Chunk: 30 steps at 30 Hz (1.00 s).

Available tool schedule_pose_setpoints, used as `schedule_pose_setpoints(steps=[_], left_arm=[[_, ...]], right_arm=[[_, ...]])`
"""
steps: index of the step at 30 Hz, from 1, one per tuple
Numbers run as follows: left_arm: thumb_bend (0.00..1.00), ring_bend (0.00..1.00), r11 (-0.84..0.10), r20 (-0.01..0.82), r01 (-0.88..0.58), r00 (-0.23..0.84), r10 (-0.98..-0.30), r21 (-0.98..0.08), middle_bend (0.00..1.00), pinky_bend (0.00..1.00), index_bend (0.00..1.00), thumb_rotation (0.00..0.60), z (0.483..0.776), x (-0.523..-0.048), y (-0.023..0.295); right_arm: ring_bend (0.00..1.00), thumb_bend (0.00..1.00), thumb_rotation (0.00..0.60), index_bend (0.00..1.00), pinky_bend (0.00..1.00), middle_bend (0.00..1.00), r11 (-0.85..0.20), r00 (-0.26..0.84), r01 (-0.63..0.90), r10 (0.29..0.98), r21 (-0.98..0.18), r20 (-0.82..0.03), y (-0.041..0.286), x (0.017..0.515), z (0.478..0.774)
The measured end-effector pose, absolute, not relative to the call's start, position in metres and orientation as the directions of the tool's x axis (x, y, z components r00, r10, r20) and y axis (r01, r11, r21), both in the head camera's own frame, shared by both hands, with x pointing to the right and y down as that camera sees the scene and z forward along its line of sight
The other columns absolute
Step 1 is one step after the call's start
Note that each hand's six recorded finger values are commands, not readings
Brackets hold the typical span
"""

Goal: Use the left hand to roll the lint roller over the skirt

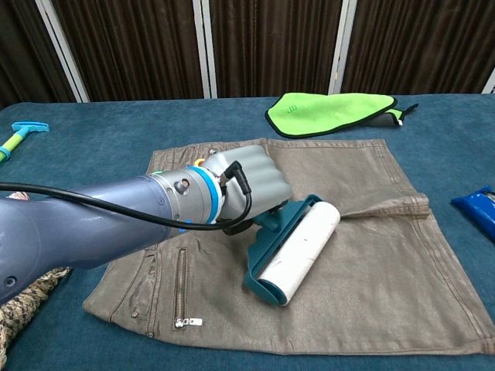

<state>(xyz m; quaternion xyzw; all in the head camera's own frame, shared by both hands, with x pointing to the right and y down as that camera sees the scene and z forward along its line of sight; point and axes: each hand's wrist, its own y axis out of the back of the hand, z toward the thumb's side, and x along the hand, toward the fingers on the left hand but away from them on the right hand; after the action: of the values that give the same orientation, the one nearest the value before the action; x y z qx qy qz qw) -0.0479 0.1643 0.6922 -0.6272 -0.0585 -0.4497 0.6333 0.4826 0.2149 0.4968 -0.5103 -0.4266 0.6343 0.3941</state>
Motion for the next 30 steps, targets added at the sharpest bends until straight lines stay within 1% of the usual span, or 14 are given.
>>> schedule_pose_setpoints(steps=[8, 13, 22, 25, 30], left_arm=[[0.92, 0.43, -0.185, 0.645, 0.654, 0.585, -0.491, -0.734, 0.55, 0.50, 0.73, 0.600, 0.693, -0.042, 0.169], [0.92, 0.43, -0.162, 0.650, 0.682, 0.558, -0.515, -0.714, 0.55, 0.50, 0.73, 0.600, 0.695, -0.055, 0.157], [0.93, 0.43, -0.178, 0.679, 0.742, 0.453, -0.577, -0.647, 0.55, 0.50, 0.73, 0.600, 0.705, -0.115, 0.125], [0.93, 0.42, -0.191, 0.688, 0.760, 0.413, -0.597, -0.622, 0.55, 0.50, 0.73, 0.600, 0.709, -0.138, 0.116], [0.93, 0.42, -0.226, 0.690, 0.759, 0.368, -0.623, -0.610, 0.55, 0.50, 0.73, 0.600, 0.712, -0.166, 0.103]], right_arm=[[0.00, 0.00, 0.600, 0.00, 0.00, 0.00, -0.325, -0.169, -0.068, 0.935, -0.943, -0.310, 0.215, 0.483, 0.497], [0.00, 0.00, 0.600, 0.00, 0.00, 0.00, -0.322, -0.172, -0.066, 0.936, -0.944, -0.308, 0.215, 0.484, 0.495], [0.00, 0.00, 0.600, 0.00, 0.00, 0.00, -0.326, -0.167, -0.068, 0.935, -0.943, -0.312, 0.216, 0.482, 0.497], [0.00, 0.00, 0.600, 0.00, 0.00, 0.00, -0.329, -0.164, -0.073, 0.935, -0.942, -0.314, 0.217, 0.481, 0.497], [0.00, 0.00, 0.600, 0.00, 0.00, 0.00, -0.329, -0.163, -0.077, 0.935, -0.941, -0.314, 0.217, 0.480, 0.498]])
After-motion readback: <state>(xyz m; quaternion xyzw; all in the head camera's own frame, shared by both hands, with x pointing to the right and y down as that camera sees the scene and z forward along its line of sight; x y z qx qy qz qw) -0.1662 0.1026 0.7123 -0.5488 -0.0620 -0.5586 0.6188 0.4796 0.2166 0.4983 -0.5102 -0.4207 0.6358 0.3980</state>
